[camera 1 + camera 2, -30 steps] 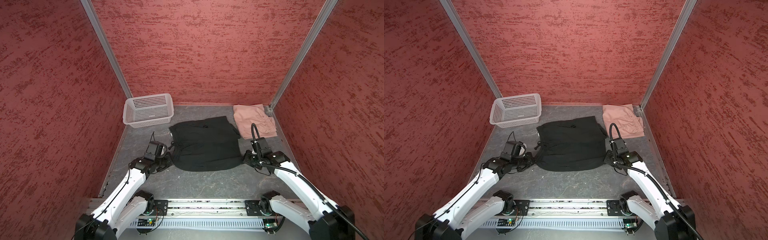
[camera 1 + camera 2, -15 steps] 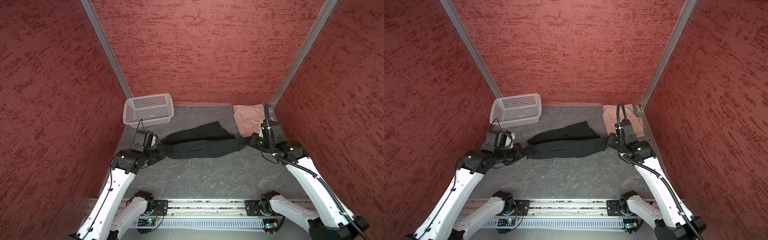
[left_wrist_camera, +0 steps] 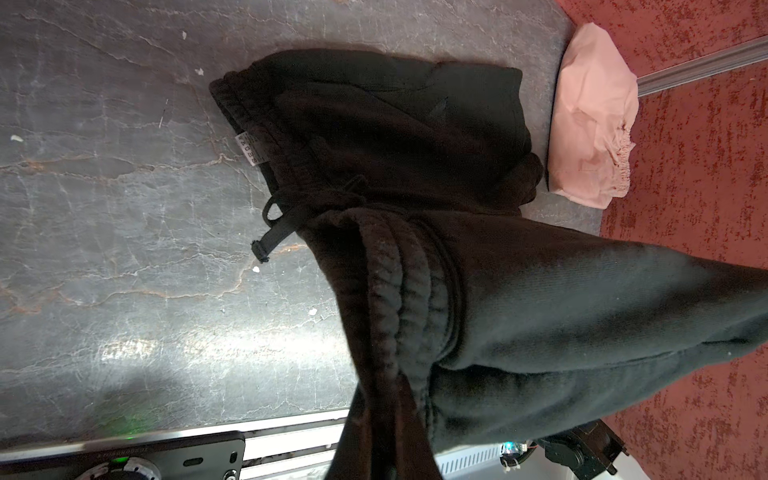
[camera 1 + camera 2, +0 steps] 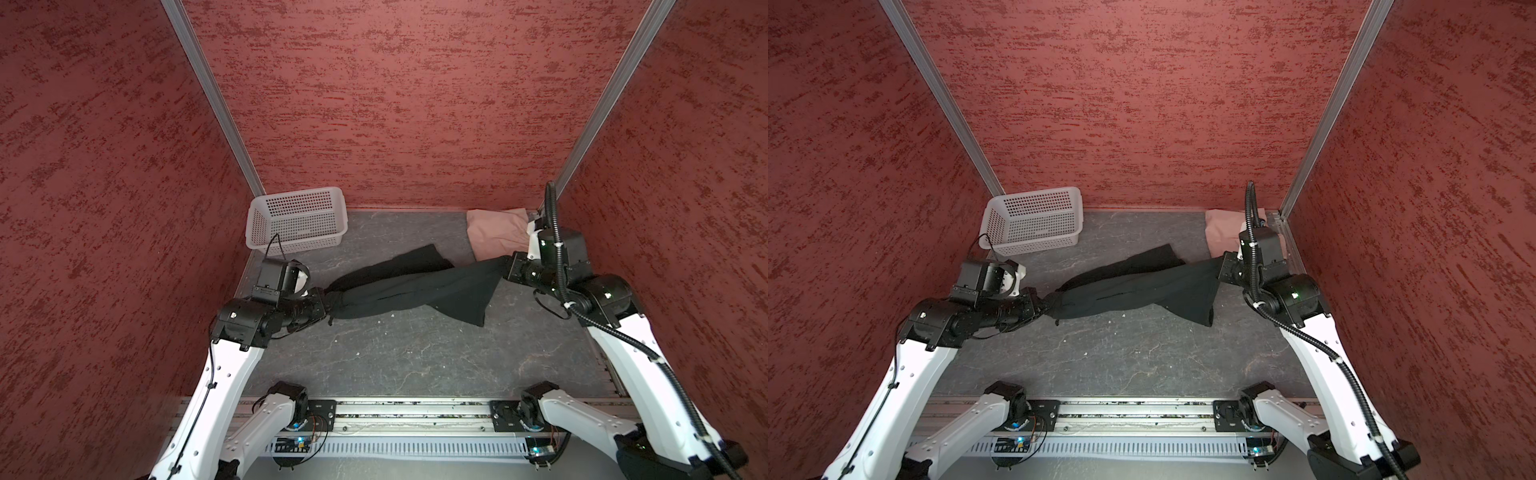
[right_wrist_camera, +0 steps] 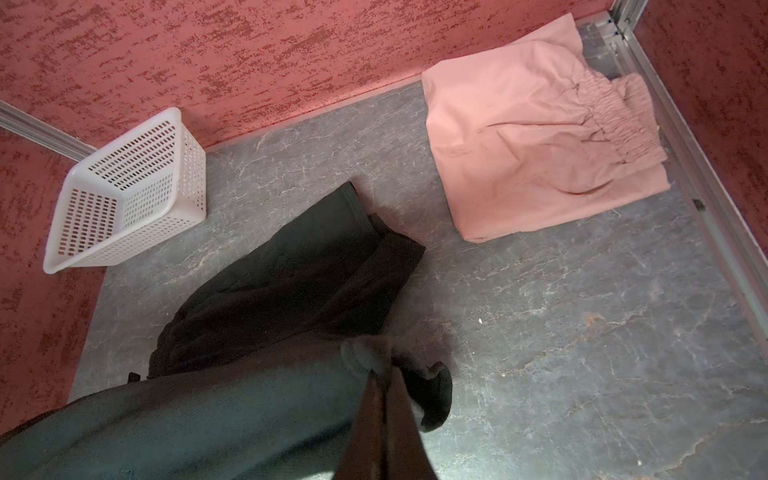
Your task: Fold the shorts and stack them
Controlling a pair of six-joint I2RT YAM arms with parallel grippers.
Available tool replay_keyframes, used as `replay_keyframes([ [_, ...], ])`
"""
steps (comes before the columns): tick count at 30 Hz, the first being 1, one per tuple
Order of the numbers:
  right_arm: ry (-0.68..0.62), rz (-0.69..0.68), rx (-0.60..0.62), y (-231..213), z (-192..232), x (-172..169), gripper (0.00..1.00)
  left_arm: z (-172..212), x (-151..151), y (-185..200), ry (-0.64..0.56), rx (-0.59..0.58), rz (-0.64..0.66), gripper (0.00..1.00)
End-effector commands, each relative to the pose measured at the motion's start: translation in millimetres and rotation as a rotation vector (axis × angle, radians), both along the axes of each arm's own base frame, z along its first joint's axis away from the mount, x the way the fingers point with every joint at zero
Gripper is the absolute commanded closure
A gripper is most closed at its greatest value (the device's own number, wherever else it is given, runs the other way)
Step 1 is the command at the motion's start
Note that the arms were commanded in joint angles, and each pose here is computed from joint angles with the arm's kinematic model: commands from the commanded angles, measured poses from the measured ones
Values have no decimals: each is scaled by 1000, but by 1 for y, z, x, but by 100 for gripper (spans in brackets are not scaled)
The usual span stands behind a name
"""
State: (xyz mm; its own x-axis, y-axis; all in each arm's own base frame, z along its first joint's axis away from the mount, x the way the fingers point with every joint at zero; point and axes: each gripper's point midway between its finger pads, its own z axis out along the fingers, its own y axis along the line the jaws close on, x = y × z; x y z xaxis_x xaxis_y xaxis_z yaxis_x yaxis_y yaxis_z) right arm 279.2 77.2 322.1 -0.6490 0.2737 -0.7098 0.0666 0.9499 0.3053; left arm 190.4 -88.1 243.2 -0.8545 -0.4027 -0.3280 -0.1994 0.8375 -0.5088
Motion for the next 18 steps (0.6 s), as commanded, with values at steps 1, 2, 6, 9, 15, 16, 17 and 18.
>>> replay_keyframes([
  [1, -51, -1, -66, -7, 15, 8, 100, 1, -8, 13, -3, 62, 16, 100],
  [2, -48, 6, -80, -7, 16, 10, 100, -2, -9, 15, 7, 71, 15, 100],
  [6, -29, 41, -144, -3, 7, 27, 100, -21, -12, 17, 75, 99, 1, 100],
  [9, -36, 61, -188, 1, 3, 44, 100, -31, -7, 20, 95, 124, 0, 100],
  [15, -69, 111, -241, 16, 5, 91, 100, -29, 20, 32, 86, 146, 0, 100],
  [16, -67, 121, -247, 18, 5, 98, 100, -30, 23, 34, 93, 151, -1, 100],
  [17, -60, 131, -255, 21, 2, 106, 100, -32, 27, 37, 105, 150, 0, 100],
  [18, -53, 142, -261, 24, 0, 115, 100, -36, 30, 38, 119, 144, -7, 100],
])
